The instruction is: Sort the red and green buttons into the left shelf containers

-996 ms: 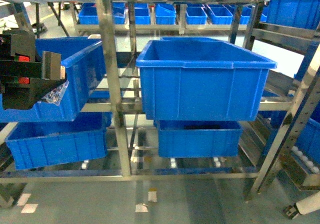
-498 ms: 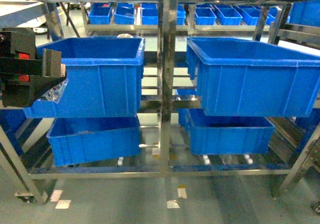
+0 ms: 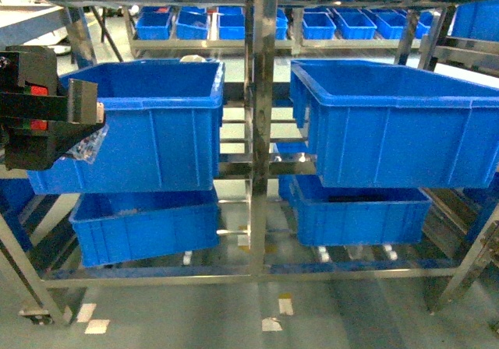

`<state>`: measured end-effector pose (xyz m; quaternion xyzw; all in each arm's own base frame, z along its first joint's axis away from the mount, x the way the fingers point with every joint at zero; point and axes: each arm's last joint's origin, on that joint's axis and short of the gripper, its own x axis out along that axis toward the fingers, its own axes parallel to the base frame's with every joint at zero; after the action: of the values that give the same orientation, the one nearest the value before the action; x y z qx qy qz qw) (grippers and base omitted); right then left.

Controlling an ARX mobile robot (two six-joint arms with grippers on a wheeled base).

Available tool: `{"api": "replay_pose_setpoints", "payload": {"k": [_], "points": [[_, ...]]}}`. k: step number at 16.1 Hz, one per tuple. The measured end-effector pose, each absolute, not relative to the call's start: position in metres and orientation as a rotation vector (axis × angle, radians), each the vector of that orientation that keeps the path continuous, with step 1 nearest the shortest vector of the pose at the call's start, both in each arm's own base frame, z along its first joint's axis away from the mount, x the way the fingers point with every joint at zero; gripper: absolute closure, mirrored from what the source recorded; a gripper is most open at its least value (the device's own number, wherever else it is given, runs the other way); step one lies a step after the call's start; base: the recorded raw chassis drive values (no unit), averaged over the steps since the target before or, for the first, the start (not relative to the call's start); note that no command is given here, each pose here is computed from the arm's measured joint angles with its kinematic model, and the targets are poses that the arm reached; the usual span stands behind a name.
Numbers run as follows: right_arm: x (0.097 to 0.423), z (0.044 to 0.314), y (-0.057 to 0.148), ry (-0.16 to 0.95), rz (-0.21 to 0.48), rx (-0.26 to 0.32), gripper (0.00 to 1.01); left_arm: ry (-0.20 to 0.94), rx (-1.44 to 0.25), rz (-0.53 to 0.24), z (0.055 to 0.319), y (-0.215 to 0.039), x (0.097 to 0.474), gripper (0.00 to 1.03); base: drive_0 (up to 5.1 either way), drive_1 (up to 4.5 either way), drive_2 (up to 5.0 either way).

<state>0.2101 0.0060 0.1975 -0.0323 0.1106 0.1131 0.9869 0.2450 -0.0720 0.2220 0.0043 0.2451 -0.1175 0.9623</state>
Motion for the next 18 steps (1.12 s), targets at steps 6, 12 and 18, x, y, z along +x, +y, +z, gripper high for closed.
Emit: {"api": "replay_pose_setpoints", "payload": {"k": [6,12,18], "points": [[0.2101,0.1978,0.0061,0.219,0.229,-0.065,0.77,0.497,0.009,-0.232,0.2219,-0.0711,0.2454,0.74,0.2,4.07,-3.8],[0.2101,0.1975,0.0061,0.221,0.229,-0.065,0.77,0.497,0.009,-0.232,0.2217,-0.0712,0.2454,0.74,0.0,4.31,-4.2],[0.2101,0.1976,0.0061,0.221,0.229,-0.065,0.77,0.492,0.008,-0.234,0.2223,-0.0714,0.2456,0.74,0.0,3.6,-3.5]]}}
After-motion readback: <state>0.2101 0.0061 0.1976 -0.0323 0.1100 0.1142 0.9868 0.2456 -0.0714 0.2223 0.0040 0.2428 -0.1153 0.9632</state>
